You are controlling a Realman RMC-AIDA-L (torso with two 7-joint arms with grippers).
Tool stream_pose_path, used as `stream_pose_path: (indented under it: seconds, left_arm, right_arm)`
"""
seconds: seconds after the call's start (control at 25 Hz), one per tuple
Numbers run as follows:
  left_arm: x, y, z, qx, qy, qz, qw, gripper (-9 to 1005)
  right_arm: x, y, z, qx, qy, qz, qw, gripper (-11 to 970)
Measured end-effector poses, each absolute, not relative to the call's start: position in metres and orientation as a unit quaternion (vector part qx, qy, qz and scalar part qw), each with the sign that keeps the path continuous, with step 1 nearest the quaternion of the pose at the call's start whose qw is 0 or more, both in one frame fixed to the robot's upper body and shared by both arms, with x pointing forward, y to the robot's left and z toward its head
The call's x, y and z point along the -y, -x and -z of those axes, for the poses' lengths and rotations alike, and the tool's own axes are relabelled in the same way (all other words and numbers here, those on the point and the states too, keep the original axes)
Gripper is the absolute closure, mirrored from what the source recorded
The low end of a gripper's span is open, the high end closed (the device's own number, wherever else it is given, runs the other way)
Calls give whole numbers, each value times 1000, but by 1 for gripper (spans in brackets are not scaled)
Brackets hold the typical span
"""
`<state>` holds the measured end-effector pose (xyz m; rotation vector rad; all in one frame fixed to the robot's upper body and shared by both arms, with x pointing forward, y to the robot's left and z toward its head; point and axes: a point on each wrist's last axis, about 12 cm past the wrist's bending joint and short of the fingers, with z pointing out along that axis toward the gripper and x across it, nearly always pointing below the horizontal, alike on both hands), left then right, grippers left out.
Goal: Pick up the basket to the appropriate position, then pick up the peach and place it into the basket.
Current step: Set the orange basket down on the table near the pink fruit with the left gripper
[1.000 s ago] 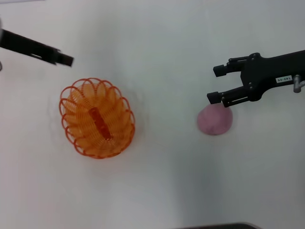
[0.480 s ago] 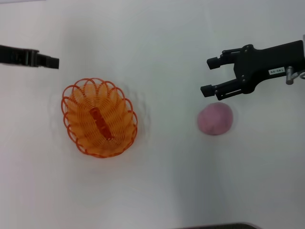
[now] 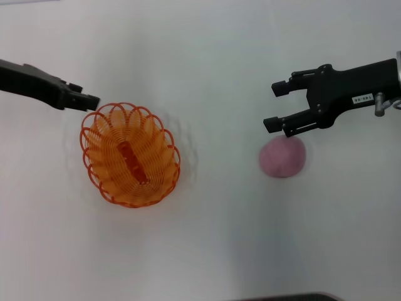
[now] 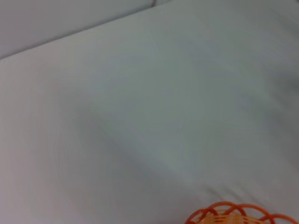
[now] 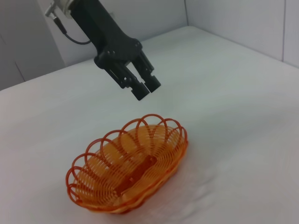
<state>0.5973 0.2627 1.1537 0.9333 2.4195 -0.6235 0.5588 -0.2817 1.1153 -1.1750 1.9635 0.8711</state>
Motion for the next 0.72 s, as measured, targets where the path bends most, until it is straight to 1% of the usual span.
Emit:
stream_pose_path:
  seconds: [0.36, 0.48, 0.6, 0.72]
  left_arm:
    - [-225, -612, -1149, -880, -399, 137, 221, 424]
    - [-217, -617, -1141, -880, -414, 105, 208, 308]
    - [-209, -620, -1132, -879, -425, 93, 195, 191]
    - [-203, -621, -1127, -878, -433, 90, 181, 151]
  right_arm:
    - [284, -552, -1109, -759, 445, -338, 335, 67]
    - [284, -551, -1107, -759, 443, -340, 335, 67]
    - [283, -551, -1107, -759, 443, -340, 335, 67]
    - [284, -551, -1106, -760, 441, -338, 336, 68]
